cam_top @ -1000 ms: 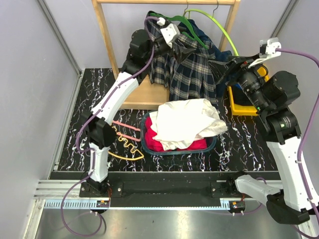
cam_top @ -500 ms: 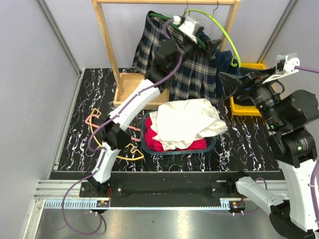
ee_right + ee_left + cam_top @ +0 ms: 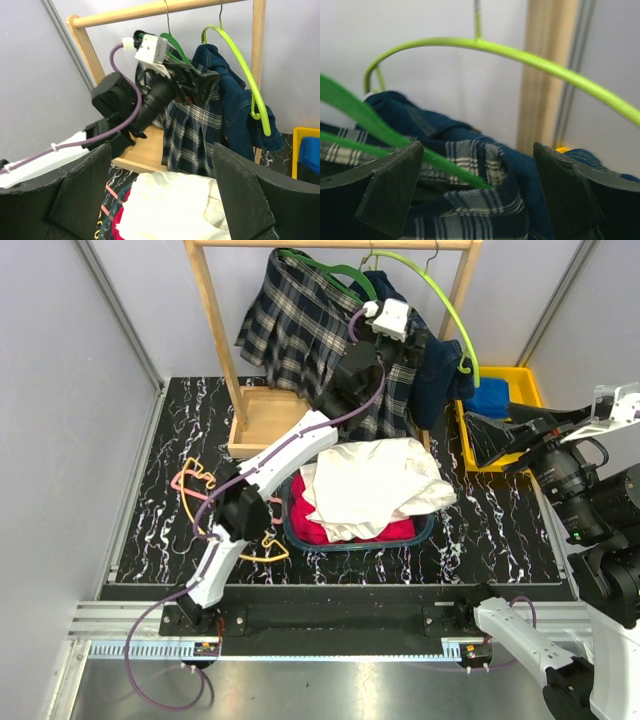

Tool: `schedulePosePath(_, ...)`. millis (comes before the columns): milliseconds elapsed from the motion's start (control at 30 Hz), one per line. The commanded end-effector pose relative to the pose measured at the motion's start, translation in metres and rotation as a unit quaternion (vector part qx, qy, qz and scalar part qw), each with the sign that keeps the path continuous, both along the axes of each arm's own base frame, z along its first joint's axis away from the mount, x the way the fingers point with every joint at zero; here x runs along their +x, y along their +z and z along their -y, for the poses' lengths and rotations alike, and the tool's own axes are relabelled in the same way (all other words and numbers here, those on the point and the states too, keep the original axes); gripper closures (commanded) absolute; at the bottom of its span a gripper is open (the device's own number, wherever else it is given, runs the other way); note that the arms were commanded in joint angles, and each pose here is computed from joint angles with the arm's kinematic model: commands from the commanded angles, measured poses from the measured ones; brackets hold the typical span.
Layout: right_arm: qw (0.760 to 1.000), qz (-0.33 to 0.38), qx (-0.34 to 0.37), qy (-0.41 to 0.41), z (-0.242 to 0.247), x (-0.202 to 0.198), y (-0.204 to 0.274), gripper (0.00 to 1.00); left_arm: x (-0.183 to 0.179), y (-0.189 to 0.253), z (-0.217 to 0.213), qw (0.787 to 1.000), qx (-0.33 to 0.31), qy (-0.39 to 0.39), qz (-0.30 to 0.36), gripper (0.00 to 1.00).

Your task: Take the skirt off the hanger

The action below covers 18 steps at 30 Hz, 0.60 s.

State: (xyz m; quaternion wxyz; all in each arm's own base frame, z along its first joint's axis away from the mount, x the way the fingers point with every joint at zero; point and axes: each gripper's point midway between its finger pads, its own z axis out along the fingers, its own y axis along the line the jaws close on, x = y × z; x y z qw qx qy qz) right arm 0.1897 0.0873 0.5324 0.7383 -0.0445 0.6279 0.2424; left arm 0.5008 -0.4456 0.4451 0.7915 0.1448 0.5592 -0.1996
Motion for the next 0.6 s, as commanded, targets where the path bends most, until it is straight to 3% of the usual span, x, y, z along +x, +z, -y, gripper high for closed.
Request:
schedulePosePath(0, 1.0, -0.015, -0.026, -0.004, -0.002, 0.009, -0.013, 0.1, -0.004, 0.044, -0.077, 0.995, -0.029, 0.097, 0.005, 0.01)
schedulePosePath(133, 0.999, -0.023, -0.037, 0.016, -0.013, 0.021, -0.024, 0.1, -0.033, 0.051, -0.1, 0.996, -0.019, 0.087, -0.006, 0.01)
schedulePosePath(200, 0.999, -0.025, -0.04, 0.026, -0.018, 0.024, -0.029, 0.1, -0.042, 0.031, -0.093, 0.998, 0.006, 0.058, -0.027, 0.01)
schedulePosePath(333, 0.998, -0.025, -0.042, 0.036, -0.022, 0.025, -0.033, 0.1, -0.066, 0.036, -0.092, 0.999, 0.016, 0.035, -0.021, 0.01)
schedulePosePath(533, 0.998, -0.024, -0.041, 0.036, -0.021, 0.022, -0.036, 0.1, -0.035, 0.059, -0.09, 0.998, -0.008, 0.065, 0.006, 0.01)
schedulePosePath(567, 0.998, -0.024, -0.04, 0.03, -0.019, 0.023, -0.036, 0.1, -0.036, 0.098, -0.096, 0.996, -0.039, 0.066, 0.036, 0.01)
